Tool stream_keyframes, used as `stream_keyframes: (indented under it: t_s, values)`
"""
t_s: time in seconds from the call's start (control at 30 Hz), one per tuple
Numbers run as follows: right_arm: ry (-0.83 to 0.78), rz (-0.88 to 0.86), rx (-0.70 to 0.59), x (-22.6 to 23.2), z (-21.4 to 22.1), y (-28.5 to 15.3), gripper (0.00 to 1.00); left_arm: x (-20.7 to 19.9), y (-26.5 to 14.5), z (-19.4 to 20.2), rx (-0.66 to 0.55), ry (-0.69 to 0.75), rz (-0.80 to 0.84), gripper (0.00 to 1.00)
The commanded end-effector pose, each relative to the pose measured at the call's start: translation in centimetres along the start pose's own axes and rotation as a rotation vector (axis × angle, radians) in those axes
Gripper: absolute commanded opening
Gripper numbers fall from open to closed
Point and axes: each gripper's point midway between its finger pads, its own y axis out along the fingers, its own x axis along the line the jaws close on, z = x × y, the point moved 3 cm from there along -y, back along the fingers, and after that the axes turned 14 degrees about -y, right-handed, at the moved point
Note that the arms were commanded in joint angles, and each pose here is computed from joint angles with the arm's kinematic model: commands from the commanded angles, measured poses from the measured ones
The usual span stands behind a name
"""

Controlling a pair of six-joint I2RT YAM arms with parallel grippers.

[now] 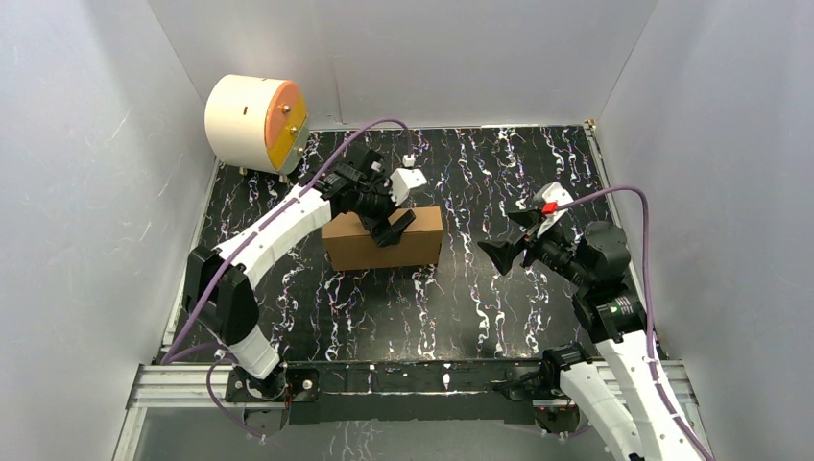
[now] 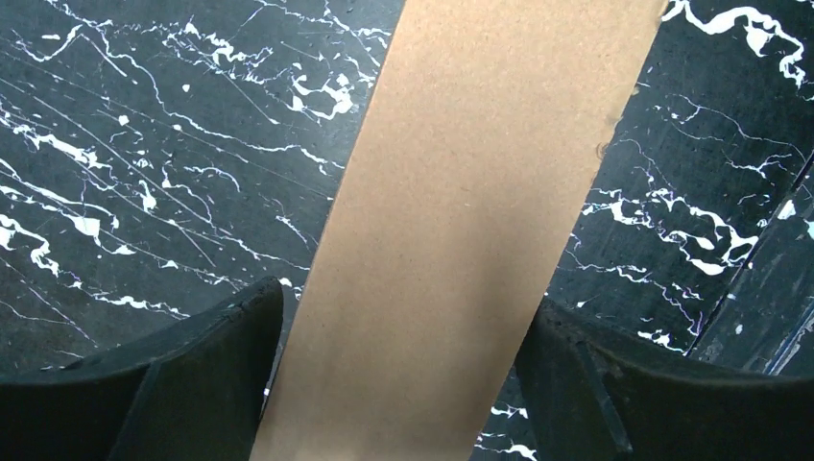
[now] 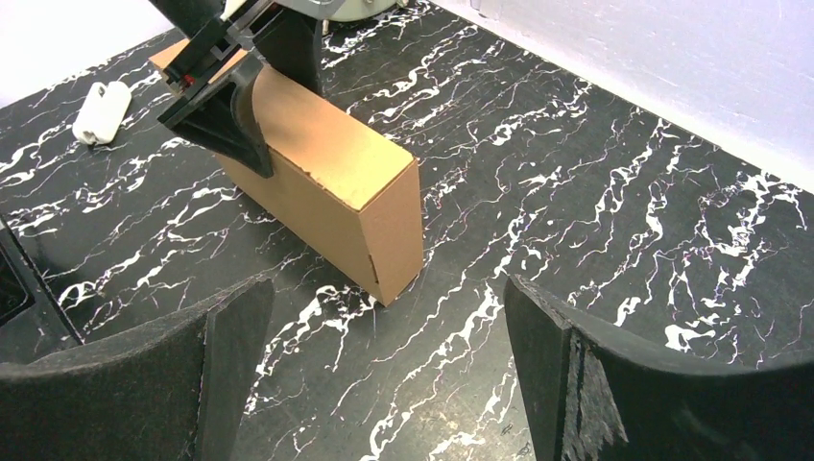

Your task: Fold the paper box

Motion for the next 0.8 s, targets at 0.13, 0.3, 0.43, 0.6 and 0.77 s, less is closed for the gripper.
stream_keyframes:
  t_s: [0.13, 0.3, 0.43, 0.6, 0.77]
  values:
    - [-0.049, 0.030, -0.044, -0.3, -0.8, -0.4, 0.98, -1.4, -2.4, -2.9, -0.097, 0.184, -0.100, 0.68]
    - [-0.074, 0.071, -0.069, -0.5, -1.5, -1.3, 0.99, -1.1, -2.0, -4.8, -0.147, 0.328, -0.234, 0.64]
    - [-0.091, 0.130, -0.086, -0.9, -1.9, -2.2, 0.99, -0.6, -1.6, -6.8, -0.260, 0.477, -0.401, 0.64]
    - [-0.113, 0.219, -0.109, -1.6, -2.2, -3.5, 0.98, -0.8, 0.0, -7.7, -0.408, 0.635, -0.483, 0.64]
    - [-0.119, 0.279, -0.119, -1.9, -1.8, -4.2, 0.99, -1.6, 2.6, -5.7, -0.426, 0.682, -0.470, 0.66]
